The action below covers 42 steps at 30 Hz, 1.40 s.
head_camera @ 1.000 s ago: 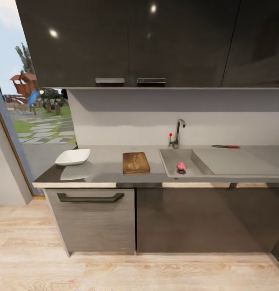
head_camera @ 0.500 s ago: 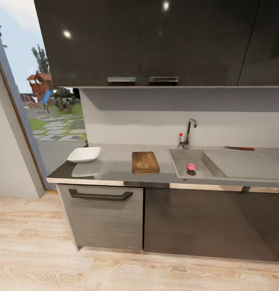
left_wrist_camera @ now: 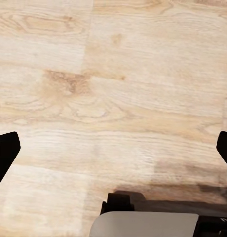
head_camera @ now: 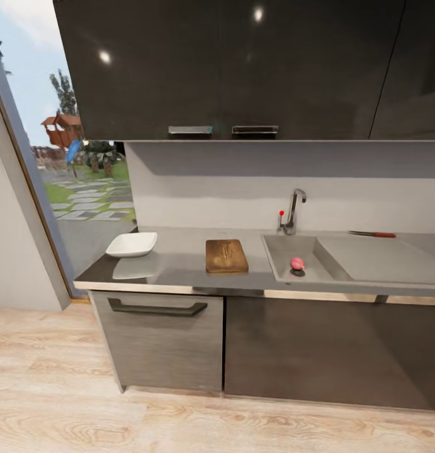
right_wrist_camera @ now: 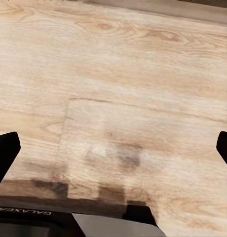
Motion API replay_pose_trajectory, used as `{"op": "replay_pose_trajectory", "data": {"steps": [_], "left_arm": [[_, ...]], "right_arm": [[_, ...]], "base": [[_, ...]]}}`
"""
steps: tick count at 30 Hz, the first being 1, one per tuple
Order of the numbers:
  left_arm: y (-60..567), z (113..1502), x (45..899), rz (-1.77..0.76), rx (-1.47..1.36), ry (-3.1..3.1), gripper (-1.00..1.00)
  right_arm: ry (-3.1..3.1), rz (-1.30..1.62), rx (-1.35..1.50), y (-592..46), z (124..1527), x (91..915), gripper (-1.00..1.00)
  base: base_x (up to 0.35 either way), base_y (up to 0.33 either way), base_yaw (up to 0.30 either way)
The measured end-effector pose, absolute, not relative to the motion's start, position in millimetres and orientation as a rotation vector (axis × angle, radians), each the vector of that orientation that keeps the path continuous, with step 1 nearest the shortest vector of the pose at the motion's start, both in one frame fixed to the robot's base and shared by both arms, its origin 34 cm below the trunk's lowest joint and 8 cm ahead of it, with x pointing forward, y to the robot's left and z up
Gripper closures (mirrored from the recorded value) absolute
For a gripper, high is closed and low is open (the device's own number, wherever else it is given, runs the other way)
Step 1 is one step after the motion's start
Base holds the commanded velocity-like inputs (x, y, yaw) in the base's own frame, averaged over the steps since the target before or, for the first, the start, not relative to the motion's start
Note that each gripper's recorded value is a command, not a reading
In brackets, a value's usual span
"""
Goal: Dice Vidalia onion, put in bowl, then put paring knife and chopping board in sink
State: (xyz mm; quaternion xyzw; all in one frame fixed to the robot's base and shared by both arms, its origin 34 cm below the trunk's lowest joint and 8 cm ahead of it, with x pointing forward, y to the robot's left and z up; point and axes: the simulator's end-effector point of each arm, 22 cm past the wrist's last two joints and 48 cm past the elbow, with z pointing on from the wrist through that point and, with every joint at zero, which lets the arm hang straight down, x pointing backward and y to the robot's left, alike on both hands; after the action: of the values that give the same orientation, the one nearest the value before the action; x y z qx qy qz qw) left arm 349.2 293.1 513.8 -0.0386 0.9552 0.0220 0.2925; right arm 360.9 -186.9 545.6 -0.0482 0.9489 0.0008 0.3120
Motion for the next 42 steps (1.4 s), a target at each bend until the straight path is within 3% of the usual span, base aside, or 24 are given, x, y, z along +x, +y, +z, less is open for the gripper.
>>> {"op": "replay_pose_trajectory", "data": {"steps": [42], "left_arm": [[293, 576, 346, 0.059, -0.103, 2.548, -1.0]], "right_arm": [[2.506, 0.003, -0.132, -187, 607, 357, -1.0]], "base": [[0.0, 0.0, 0.0]]}}
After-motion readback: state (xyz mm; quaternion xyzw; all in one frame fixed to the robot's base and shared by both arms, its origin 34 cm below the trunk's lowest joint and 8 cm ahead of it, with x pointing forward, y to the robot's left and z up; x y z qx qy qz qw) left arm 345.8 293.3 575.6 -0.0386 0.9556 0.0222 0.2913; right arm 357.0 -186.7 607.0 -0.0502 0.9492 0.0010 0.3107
